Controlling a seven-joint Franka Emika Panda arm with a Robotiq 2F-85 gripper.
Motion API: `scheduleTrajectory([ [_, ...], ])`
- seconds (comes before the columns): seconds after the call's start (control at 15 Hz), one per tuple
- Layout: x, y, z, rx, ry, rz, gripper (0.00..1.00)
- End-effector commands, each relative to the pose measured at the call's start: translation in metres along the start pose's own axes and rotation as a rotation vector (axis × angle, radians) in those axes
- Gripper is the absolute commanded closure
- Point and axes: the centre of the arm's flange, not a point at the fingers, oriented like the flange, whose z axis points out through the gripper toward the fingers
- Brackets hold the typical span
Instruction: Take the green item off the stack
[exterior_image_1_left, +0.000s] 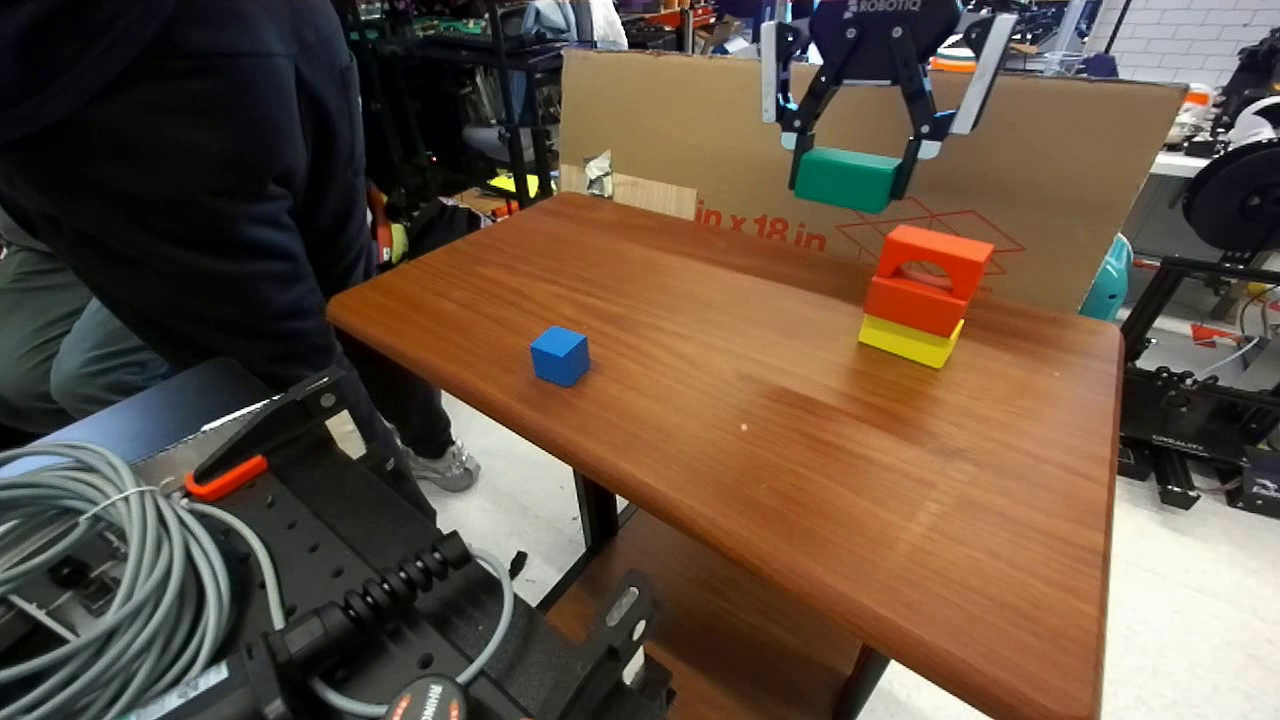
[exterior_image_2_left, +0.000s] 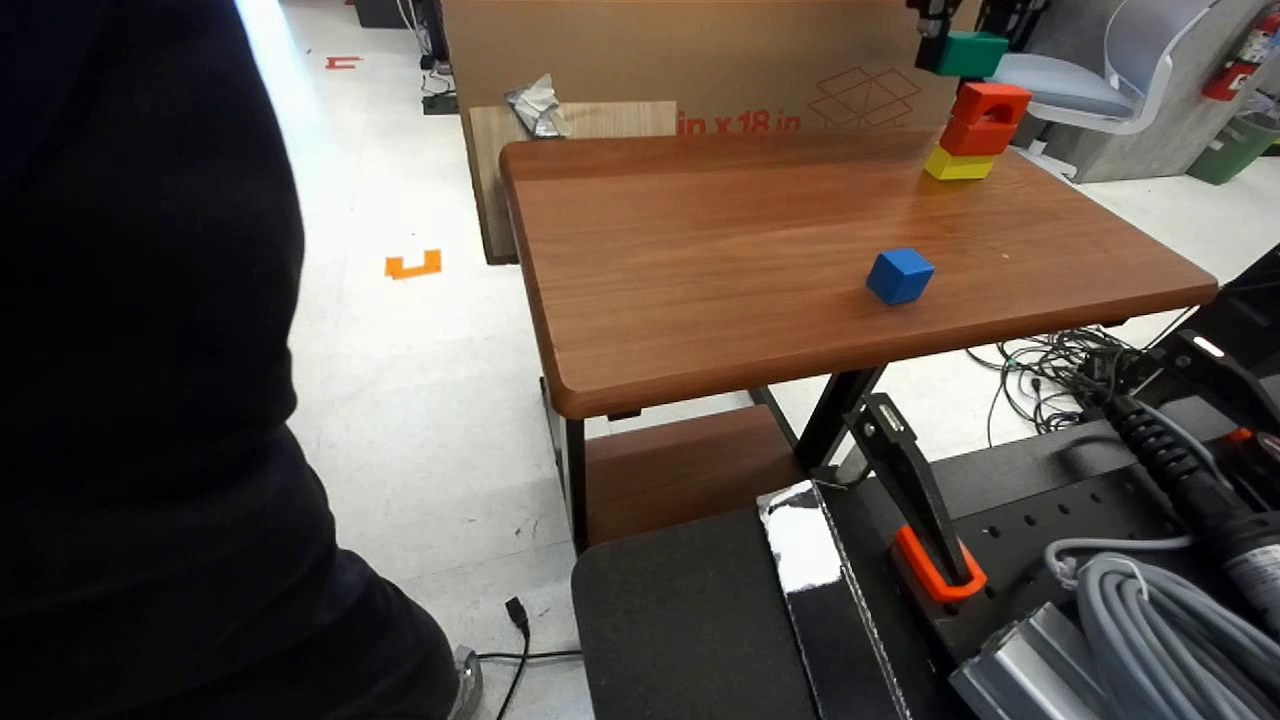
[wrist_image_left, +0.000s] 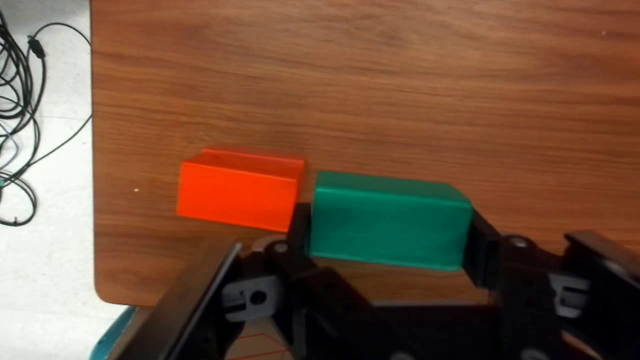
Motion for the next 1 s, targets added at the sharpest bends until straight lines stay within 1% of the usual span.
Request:
scheduleTrajectory([
  [0.0, -0.014, -0.035, -0.007, 0.014, -0.019, -0.049, 0.56],
  [0.2, -0.014, -0.06, 0.005, 0.006, -0.047, -0.088, 0.56],
  [0.53, -0.015, -0.096, 0.035, 0.008, -0.086, -0.116, 0.56],
  [0.93, -0.007, -0.125, 0.074, 0.007, -0.115, -0.124, 0.56],
])
